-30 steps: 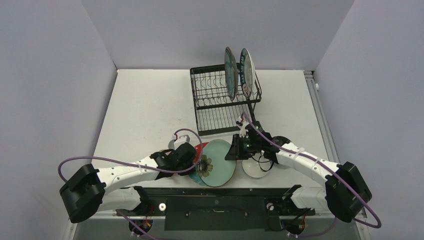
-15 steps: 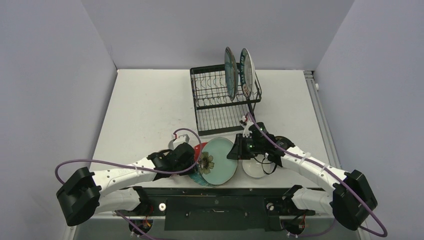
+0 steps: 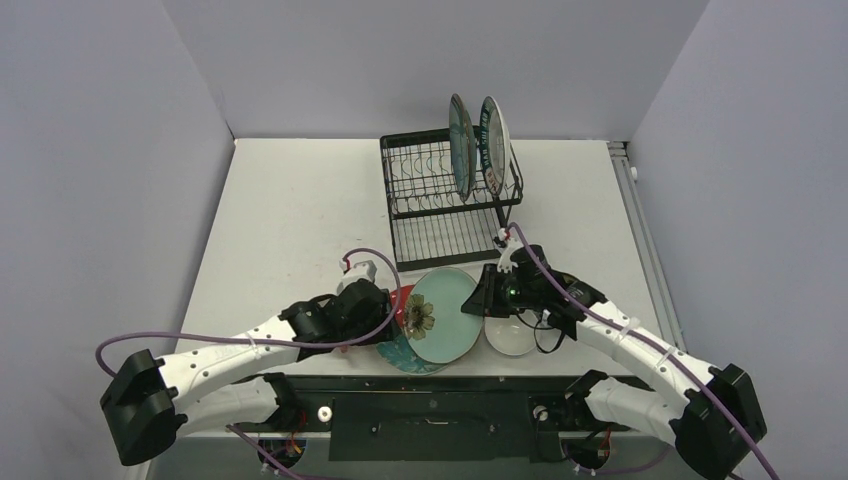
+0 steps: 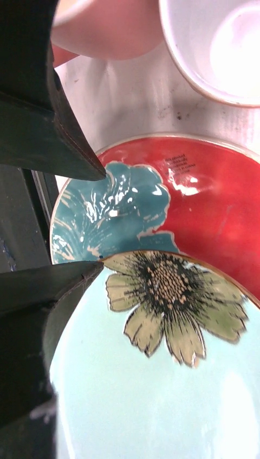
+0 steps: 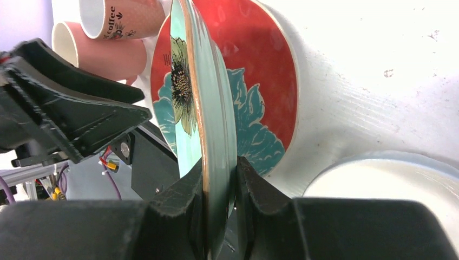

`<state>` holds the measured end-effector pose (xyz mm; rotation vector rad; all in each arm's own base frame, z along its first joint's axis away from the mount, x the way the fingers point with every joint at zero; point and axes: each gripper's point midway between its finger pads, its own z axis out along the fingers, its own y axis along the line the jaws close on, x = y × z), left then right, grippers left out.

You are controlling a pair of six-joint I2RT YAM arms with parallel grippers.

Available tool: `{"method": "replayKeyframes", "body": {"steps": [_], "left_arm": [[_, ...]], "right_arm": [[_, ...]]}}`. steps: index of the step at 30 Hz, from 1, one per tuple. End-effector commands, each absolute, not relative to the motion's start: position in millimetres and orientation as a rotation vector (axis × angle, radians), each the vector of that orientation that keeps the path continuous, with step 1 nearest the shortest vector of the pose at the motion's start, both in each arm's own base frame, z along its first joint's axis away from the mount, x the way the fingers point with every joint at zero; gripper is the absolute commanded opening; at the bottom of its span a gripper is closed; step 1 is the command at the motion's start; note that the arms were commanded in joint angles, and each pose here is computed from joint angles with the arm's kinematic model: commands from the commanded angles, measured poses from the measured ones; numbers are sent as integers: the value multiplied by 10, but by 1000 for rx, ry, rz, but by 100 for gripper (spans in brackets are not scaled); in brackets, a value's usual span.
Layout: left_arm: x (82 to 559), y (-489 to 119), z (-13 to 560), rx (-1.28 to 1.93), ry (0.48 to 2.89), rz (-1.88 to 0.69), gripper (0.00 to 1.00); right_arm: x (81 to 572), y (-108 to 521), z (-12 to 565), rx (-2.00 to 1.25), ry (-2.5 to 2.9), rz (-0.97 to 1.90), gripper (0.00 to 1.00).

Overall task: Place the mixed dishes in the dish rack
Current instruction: Pick up the plate from the corner of the board, then insert the plate into the dish rack.

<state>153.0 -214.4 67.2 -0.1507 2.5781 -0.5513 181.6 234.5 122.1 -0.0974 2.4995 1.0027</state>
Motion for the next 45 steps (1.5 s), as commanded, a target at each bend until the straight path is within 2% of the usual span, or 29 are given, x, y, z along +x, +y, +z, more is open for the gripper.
{"method": "replayKeyframes", "body": {"steps": [1,13,23,45], "left_arm": [[1620,-2237,1058,-111,2508,-621,55],[1719,-2166,1609,-10,2411,-651,77],[1796,-1986,2108,83,2285,-672,97],[1701,-1381,2760,164,2011,-567,96]], "right_arm": [[1956,2450,1729,-118,2321,1100,0],[1929,2360,2055,-166,2270,1060,0],[1938,2338,2551,-200,2167,1066,0],[1990,2507,3504,-290,1954,954,0]]}}
